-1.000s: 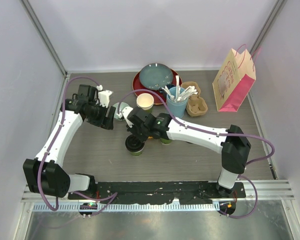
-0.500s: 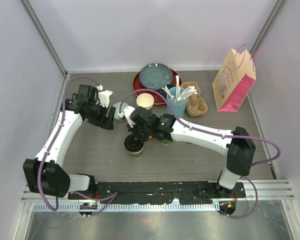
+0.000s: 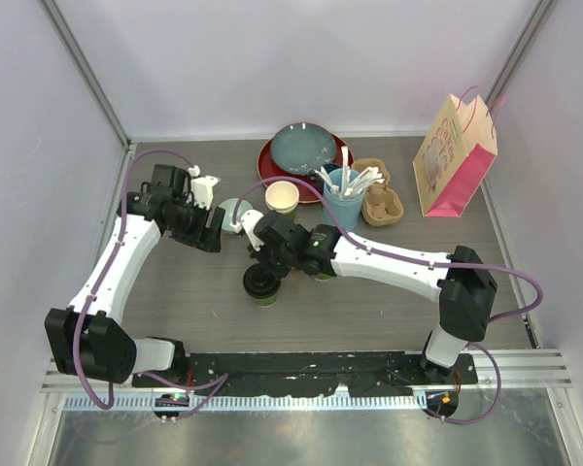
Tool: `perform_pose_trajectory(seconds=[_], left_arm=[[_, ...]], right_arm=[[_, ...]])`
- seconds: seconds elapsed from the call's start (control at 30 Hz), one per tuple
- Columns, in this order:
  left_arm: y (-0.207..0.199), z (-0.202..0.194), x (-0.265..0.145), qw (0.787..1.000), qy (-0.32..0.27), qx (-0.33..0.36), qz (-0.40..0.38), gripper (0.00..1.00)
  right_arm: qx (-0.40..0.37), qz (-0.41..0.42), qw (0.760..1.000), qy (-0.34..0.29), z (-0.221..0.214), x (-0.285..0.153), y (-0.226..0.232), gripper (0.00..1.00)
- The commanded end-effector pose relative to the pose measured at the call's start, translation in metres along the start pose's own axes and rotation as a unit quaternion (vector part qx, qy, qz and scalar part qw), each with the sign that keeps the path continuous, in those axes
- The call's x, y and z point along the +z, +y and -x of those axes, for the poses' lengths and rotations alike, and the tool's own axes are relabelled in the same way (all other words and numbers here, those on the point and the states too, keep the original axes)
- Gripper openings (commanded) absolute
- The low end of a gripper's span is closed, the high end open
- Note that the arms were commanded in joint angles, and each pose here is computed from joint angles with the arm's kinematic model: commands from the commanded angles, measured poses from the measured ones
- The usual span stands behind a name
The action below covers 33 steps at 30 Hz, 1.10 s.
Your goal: Pack the takeout coffee
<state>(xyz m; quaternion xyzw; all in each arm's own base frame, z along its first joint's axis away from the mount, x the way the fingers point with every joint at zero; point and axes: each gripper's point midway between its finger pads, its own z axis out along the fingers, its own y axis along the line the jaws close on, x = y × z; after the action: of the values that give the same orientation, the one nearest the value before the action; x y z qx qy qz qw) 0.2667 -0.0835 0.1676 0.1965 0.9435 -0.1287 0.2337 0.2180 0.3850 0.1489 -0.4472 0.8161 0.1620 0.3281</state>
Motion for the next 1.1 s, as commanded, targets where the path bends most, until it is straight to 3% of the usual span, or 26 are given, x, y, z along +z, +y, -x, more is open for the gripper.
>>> perform_pose_trajectory(seconds=[0.0,0.83,1.07], left_arm=[[-0.002,0.005,-0.007,1.0,-0.014,0.006,-0.005,0.71],[-0.003,0.003,-0.001,1.0,-0.003,0.005,-0.015,0.71],[-0.003,0.003,-0.001,1.0,-0.002,0.005,-0.013,0.71]], right_arm=[[0.005,0.003,1.0,-0.031,0.012,-0.001,0.003,0.01],[-0.01,-0.018,1.0,-0.01,0.006,0.01,0.003,0.01],[-0.014,-0.016,0.999,-0.035,0.023,-0.002,0.009,0.01]])
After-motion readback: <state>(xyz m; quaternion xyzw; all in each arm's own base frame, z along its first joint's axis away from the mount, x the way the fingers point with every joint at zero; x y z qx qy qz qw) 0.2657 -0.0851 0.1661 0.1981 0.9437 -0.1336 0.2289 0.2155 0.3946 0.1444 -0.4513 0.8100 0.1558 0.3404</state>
